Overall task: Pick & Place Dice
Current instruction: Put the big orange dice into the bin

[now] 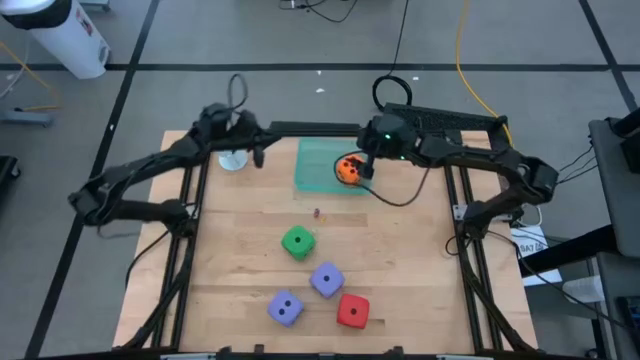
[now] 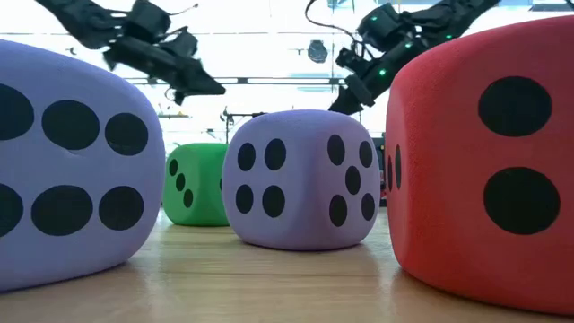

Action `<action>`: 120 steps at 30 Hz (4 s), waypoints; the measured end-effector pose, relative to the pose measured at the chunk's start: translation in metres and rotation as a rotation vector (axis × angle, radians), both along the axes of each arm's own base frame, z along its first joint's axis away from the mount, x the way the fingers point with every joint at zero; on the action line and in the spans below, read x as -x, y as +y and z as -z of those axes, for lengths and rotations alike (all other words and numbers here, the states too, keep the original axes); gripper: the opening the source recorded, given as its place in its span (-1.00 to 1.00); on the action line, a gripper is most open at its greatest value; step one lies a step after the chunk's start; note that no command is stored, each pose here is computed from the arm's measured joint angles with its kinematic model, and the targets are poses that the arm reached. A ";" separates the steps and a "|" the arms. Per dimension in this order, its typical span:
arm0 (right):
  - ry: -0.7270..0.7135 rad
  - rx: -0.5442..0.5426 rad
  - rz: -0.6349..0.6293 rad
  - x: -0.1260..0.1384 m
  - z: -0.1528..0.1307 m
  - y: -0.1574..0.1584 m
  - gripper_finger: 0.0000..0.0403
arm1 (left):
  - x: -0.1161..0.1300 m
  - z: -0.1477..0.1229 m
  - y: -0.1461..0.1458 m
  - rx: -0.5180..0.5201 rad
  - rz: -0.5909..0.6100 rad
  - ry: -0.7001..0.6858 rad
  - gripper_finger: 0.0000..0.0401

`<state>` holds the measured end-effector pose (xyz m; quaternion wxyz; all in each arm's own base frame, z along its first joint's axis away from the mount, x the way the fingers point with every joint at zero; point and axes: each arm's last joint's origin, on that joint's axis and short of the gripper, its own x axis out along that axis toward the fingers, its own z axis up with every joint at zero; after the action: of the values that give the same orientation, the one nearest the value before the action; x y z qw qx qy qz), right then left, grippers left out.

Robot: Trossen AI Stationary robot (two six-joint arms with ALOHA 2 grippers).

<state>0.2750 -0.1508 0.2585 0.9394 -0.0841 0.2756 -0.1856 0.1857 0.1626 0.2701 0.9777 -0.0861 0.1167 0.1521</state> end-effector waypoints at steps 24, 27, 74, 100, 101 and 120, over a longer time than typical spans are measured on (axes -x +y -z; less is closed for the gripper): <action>-0.044 -0.141 0.065 0.013 0.020 0.015 0.96 | 0.026 0.024 -0.034 -0.195 0.176 -0.105 -0.98; -0.047 -0.153 0.075 0.014 0.023 0.016 0.96 | 0.026 0.024 -0.034 -0.192 0.171 -0.107 -0.98; 0.163 -0.146 0.154 0.011 0.040 0.058 -0.99 | 0.034 0.025 -0.026 -0.193 0.153 -0.101 -0.97; 0.174 -0.182 0.138 0.019 0.068 0.074 -1.00 | 0.033 0.024 -0.026 -0.176 0.150 -0.109 -0.97; 0.163 -0.177 0.135 0.018 0.067 0.072 -1.00 | 0.033 0.024 -0.026 -0.176 0.152 -0.109 -0.97; 0.080 -0.176 0.181 0.007 0.088 0.022 -1.00 | 0.023 0.023 -0.036 -0.194 0.168 -0.117 -0.97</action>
<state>0.2684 -0.1286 0.1704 0.9108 0.0165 0.3345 -0.2413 0.1625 0.1265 0.2473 0.9958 0.0099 0.0509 0.0749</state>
